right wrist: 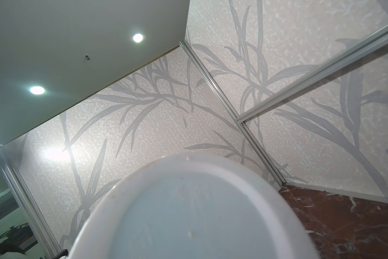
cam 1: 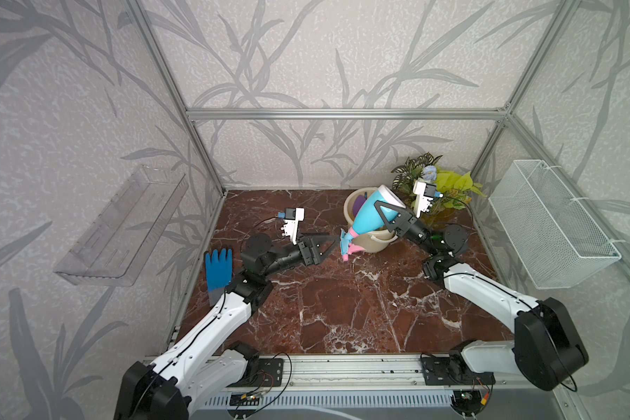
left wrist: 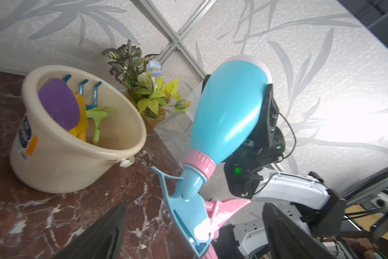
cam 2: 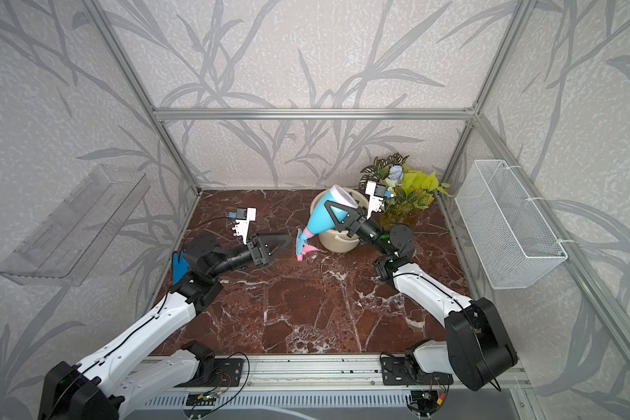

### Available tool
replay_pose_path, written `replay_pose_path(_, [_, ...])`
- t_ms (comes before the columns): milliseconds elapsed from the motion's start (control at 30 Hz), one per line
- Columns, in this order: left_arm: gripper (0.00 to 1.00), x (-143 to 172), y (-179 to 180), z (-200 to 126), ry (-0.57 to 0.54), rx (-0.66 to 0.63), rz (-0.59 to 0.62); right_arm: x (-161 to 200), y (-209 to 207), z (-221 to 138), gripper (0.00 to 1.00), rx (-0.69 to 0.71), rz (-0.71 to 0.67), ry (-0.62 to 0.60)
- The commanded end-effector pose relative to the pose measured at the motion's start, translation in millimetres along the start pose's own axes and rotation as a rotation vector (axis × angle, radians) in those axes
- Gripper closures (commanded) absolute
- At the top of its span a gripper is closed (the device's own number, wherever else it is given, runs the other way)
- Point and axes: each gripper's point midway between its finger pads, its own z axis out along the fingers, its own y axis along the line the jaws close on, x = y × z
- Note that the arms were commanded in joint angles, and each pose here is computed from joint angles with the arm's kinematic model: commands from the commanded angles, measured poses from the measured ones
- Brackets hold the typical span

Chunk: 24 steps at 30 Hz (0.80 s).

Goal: Organize the gardening tools
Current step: Adjust the gardening tool at the center of the board.

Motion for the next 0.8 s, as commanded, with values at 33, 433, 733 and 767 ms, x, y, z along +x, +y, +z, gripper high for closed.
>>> replay_pose_path(33, [0.11,-8,-35,-1,-0.006,0.166,-0.006,-28,42,7,0.27,-0.159,-0.067,-0.074])
replay_pose_path(433, [0.11,-12,-48,7,0.0,0.267,-0.035,-26,79,14,0.27,-0.259,-0.11,-0.046])
replay_pose_path(733, [0.27,-7,-69,12,0.022,0.36,-0.013,-33,92,12,0.27,-0.278,-0.121,-0.074])
replay_pose_path(767, [0.28,-6,-70,11,0.02,0.367,-0.012,-33,92,12,0.27,-0.276,-0.122,-0.075])
